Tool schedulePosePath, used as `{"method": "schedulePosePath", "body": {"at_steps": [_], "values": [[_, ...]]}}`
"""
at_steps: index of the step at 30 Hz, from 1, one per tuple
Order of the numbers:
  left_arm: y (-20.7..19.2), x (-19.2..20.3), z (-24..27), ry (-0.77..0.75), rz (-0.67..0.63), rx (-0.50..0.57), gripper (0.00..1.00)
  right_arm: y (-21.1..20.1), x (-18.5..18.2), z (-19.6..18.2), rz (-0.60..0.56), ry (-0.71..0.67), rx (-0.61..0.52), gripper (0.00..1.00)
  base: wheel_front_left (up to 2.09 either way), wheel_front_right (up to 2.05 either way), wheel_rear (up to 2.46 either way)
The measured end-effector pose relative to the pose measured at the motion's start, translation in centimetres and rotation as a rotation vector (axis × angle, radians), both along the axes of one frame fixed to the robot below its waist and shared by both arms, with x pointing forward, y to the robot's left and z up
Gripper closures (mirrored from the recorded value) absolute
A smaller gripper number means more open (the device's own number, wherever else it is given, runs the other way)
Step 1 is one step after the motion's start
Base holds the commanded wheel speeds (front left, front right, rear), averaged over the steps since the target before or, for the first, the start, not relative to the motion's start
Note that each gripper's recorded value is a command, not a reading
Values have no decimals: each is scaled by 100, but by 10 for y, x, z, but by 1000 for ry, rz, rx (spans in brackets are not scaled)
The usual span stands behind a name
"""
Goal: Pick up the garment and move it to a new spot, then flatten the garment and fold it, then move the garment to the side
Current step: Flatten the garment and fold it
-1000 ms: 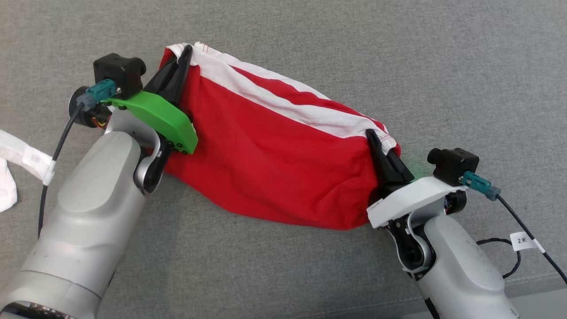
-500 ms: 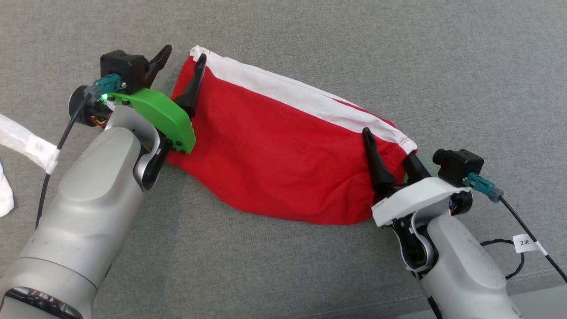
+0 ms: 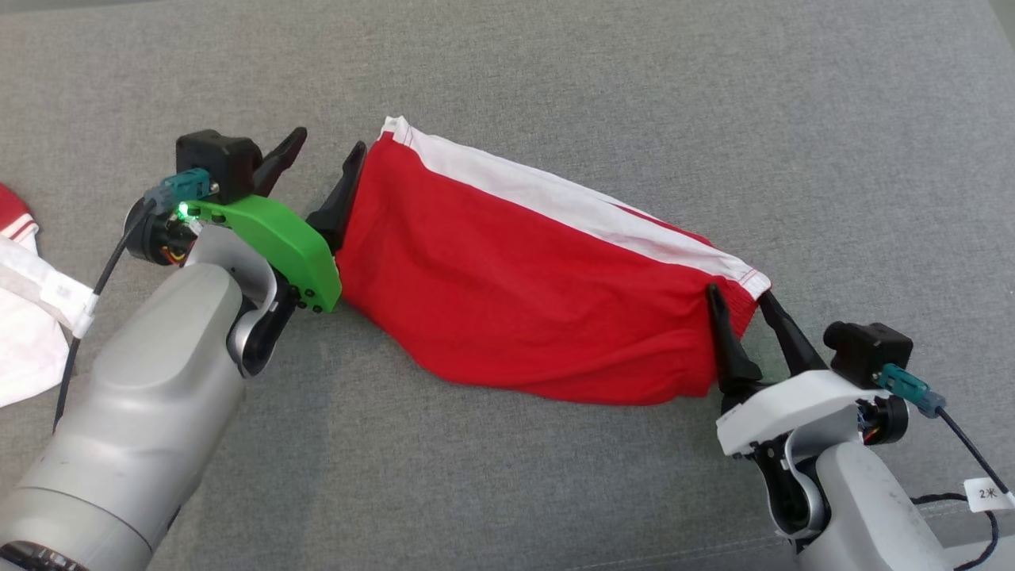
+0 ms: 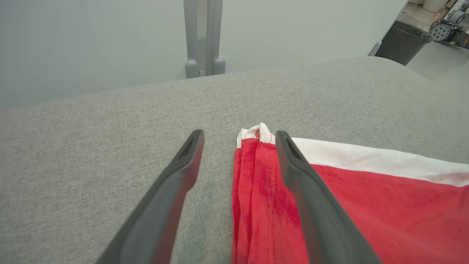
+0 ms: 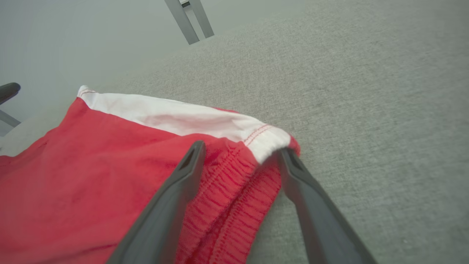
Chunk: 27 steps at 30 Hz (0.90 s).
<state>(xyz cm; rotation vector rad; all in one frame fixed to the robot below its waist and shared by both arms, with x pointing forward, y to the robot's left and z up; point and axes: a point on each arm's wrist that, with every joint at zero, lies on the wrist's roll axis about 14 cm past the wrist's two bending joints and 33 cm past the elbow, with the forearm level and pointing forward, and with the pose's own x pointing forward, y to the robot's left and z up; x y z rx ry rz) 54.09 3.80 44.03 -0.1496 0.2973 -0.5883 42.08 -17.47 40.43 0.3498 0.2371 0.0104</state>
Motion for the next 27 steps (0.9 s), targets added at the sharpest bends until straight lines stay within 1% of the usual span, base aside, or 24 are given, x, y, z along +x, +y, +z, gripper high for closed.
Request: {"method": "schedulePosePath", "body": {"at_steps": [4,9,12,16,23,27], "values": [[1,-15,-6,47,-12,11,0,-10,-9,16,-13,-21,-36,0,0,0,0],[5,-33,-25,134,-10,40,0,-28,-22,40,-52,-55,-70,0,0,0,0],[7,-41,-37,186,-10,60,0,-40,-29,53,-79,-77,-96,0,0,0,0],[4,-46,-47,244,-12,55,0,-48,-34,65,-96,-93,-106,0,0,0,0],[16,-43,-72,335,7,116,0,-52,-36,73,-110,-108,-112,0,0,0,0],[7,-44,-77,386,-8,100,0,-55,-38,72,-117,-102,-115,0,0,0,0]]}}
